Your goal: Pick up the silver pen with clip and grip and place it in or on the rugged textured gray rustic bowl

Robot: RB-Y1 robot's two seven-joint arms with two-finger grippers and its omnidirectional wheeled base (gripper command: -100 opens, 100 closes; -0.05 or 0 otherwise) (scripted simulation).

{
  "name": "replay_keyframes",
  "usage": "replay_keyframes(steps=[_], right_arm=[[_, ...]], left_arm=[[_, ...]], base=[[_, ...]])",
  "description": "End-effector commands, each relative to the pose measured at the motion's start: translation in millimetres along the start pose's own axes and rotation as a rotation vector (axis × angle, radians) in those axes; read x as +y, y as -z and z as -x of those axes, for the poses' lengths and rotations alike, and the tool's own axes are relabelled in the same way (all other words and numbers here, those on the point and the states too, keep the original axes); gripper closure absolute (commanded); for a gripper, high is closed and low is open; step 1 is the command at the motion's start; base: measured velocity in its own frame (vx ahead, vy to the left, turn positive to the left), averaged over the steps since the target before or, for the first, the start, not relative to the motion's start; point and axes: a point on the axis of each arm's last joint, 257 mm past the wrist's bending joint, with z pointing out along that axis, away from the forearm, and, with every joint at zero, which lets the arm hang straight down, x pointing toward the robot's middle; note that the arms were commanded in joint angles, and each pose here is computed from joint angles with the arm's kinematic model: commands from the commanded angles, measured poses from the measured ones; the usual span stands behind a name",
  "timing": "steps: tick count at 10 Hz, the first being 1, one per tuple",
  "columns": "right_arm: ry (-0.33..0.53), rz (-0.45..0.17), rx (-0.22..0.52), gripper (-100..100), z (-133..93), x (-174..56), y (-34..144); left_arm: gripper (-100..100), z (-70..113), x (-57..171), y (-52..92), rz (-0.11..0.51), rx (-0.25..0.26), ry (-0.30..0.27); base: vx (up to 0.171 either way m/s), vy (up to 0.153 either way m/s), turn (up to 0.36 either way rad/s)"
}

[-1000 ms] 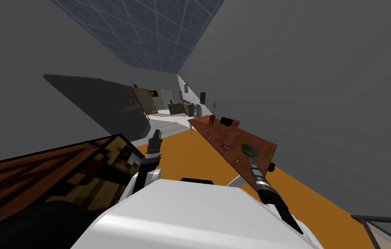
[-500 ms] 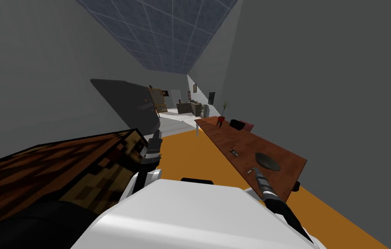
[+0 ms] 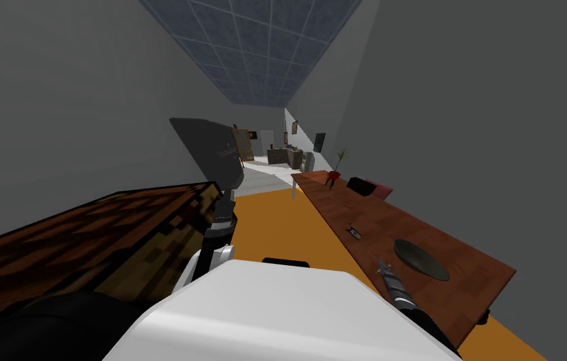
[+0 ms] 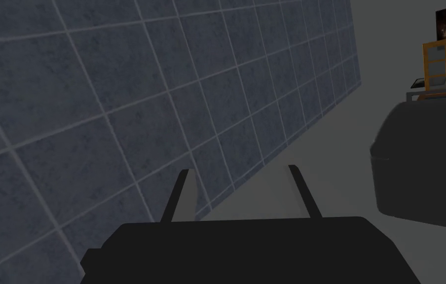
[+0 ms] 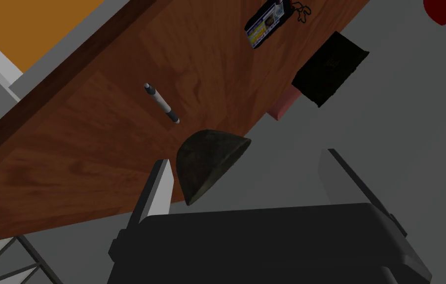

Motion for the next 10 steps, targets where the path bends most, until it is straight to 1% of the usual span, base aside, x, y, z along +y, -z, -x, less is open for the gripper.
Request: replay_keyframes(steps=[1,4,5,6,7,8,9,10], right_arm=[[0.003,-0.078,0.002,-100,5.4,-32.7,1.0],[0.006,-0.266,0.011,-100,15.1,-109.2,22.8],[0.006,-0.267,0.012,-100,15.0,-109.5,22.9],[0.007,-0.327,0.015,-100,18.3,-133.1,32.4],[0.008,-0.384,0.018,-100,21.7,-155.3,42.7],[0.008,-0.384,0.018,-100,21.7,-155.3,42.7],[0.009,-0.439,0.021,-100,25.2,-176.2,53.5],[0.011,-0.491,0.024,-100,28.9,-195.5,64.7]], left_arm=[[0,0.0,0.0,0.0,0.000,0.000,0.000],[0,0.0,0.0,-0.1,0.000,0.000,0.000],[0,0.0,0.0,0.0,0.000,0.000,0.000],[0,0.1,0.1,0.0,0.000,0.000,0.000],[0,0.0,0.0,0.0,0.000,0.000,0.000],[0,0.0,0.0,0.0,0.000,0.000,0.000],[0,0.0,0.0,0.0,0.000,0.000,0.000],[0,0.0,0.0,0.0,0.000,0.000,0.000]], base=[[0.044,-0.017,0.278],[0.050,-0.050,0.451],[0.032,-0.056,0.034],[0.024,-0.041,0.167],[0.031,-0.051,0.364],[0.027,-0.048,0.150],[0.020,-0.041,0.196],[0.025,-0.060,0.380]])
